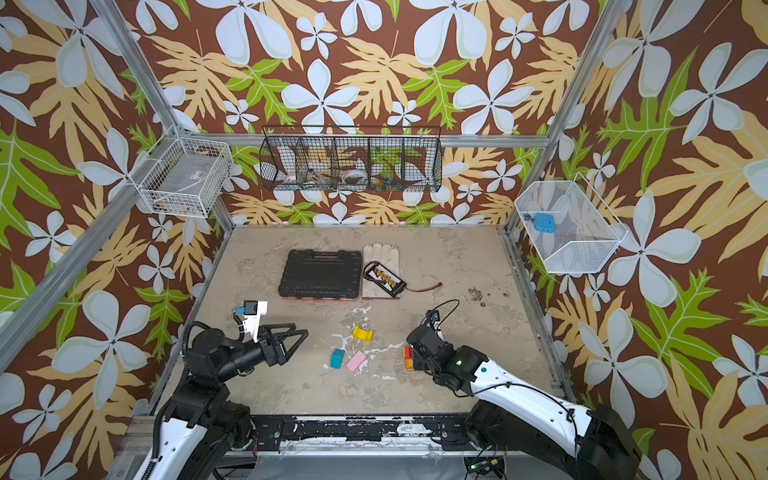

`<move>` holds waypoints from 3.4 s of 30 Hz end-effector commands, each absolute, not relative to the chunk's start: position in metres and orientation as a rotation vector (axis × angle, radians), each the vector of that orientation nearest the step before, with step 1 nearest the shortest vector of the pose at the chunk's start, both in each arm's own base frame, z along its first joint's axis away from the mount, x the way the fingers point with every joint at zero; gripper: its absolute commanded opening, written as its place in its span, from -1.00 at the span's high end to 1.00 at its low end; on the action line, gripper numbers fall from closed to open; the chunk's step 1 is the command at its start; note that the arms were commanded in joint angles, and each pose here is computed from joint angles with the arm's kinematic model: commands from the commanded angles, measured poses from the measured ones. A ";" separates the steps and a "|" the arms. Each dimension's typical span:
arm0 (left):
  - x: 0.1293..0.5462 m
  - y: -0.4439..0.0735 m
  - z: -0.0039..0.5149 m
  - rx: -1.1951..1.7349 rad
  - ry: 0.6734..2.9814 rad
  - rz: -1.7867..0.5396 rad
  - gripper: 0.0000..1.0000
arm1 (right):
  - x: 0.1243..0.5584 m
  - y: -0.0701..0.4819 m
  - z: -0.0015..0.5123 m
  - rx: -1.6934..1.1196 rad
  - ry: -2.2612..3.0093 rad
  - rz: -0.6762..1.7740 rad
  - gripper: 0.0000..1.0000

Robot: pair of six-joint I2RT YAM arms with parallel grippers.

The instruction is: Build the wood block tower

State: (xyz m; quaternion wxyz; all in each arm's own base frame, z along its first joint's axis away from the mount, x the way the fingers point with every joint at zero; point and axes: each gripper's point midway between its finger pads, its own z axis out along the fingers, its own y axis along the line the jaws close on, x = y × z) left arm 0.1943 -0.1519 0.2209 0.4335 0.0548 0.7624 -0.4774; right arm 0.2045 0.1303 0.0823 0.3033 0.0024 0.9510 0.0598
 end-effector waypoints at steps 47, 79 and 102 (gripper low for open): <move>0.195 -0.153 0.225 0.148 1.878 -1.195 -1.00 | 0.263 0.296 0.075 -0.285 2.554 0.293 -0.06; 0.195 -0.154 0.223 0.149 1.887 -1.202 -1.00 | 0.275 0.284 0.027 -0.259 2.643 0.172 0.43; 0.194 -0.153 0.227 0.152 1.868 -1.199 -1.00 | 0.269 0.255 0.099 -0.356 2.480 0.168 1.00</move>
